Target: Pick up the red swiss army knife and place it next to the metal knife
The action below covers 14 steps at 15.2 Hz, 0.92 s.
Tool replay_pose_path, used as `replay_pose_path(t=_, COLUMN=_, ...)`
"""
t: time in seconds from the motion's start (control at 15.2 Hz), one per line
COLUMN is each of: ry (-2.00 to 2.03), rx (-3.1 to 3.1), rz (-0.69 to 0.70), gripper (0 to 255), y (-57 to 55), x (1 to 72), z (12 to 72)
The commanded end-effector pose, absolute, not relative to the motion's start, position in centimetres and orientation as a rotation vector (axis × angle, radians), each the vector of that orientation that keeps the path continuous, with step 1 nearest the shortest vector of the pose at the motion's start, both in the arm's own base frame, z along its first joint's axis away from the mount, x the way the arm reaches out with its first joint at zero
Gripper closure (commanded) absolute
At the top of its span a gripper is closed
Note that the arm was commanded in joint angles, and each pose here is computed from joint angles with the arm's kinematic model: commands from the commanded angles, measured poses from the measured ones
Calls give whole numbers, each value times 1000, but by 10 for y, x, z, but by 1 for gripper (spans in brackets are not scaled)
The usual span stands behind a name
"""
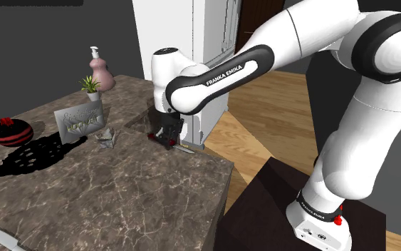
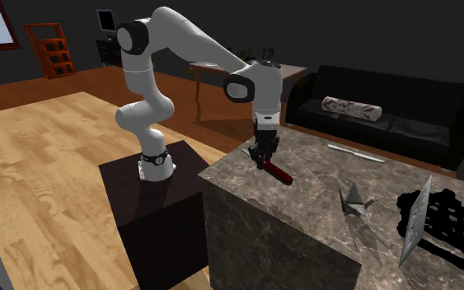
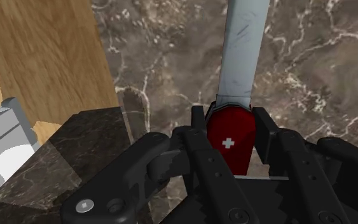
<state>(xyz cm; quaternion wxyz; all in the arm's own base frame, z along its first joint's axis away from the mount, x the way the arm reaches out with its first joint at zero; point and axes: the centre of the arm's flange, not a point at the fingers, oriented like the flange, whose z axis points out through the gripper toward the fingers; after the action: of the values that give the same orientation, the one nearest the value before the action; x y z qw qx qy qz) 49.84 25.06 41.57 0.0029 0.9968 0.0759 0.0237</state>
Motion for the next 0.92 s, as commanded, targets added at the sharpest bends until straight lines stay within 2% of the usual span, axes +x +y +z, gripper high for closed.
replay_pose_path(t=0.0, ry=236, rx=3126, rz=74, gripper=255, y=276, x=499, z=417)
replay_pose_path(t=0.86, ry=236, rx=3126, rz=74, gripper=255, y=448, x=503, z=418)
